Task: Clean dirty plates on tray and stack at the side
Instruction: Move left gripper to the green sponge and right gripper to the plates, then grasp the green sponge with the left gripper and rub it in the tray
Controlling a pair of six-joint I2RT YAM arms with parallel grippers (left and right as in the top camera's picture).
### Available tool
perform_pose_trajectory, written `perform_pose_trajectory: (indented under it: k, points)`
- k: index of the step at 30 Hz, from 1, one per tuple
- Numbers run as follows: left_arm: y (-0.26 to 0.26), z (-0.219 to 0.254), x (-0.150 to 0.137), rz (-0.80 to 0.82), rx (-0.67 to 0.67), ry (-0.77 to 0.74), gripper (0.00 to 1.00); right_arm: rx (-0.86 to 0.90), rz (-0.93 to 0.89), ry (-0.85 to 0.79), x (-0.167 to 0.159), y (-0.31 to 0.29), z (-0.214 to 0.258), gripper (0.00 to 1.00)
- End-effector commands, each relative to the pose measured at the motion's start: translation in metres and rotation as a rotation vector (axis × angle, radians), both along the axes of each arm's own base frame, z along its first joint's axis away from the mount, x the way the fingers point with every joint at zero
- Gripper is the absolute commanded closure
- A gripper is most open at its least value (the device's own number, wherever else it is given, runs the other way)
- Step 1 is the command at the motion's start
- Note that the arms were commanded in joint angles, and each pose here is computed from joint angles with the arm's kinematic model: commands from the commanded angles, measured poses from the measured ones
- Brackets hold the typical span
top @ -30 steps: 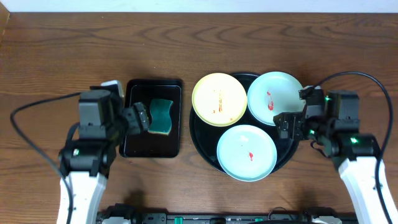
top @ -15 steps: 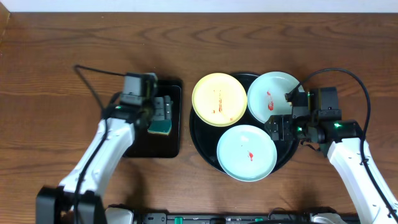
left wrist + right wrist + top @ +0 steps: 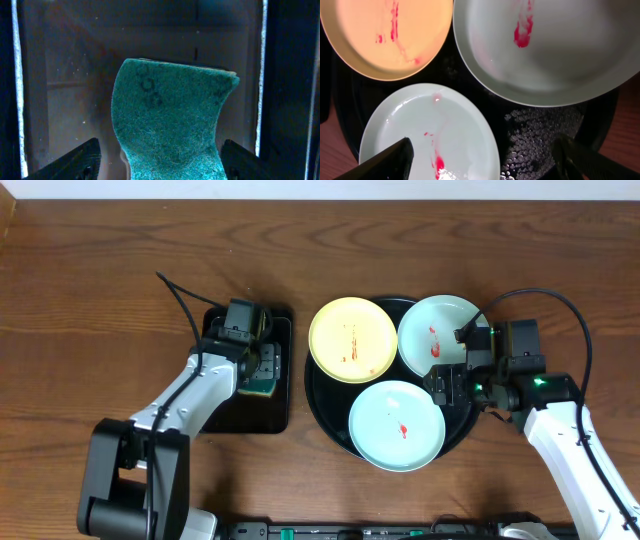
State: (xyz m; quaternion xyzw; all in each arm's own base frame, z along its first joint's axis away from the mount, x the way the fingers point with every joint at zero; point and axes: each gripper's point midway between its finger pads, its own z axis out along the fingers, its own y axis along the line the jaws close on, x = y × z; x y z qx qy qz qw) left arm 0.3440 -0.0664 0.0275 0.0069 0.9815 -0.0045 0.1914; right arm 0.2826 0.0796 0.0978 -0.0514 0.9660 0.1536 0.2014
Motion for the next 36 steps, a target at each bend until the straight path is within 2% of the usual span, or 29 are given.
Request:
perform_pose_trajectory:
  k: [1,5,15,19,36]
  points:
    - [0.000,0.005,0.008,0.013,0.006,-0.020,0.25,0.004,-0.005,-0.014,0.005,0.002,0.005,0.13]
    - [-0.002,0.005,0.007,0.014,0.003,-0.019,0.36,0.003,-0.005,-0.014,0.005,0.002,0.005,0.13]
    - [-0.005,-0.005,-0.005,0.037,-0.026,0.017,0.38,-0.002,-0.008,-0.019,0.006,0.001,0.006,0.14]
    - [-0.005,-0.005,-0.004,0.043,-0.030,0.013,0.44,-0.002,-0.008,-0.020,0.006,0.001,0.006,0.14]
    - [-0.006,-0.014,-0.014,0.047,-0.048,0.044,0.45,-0.002,-0.008,-0.020,0.006,0.001,0.006,0.17]
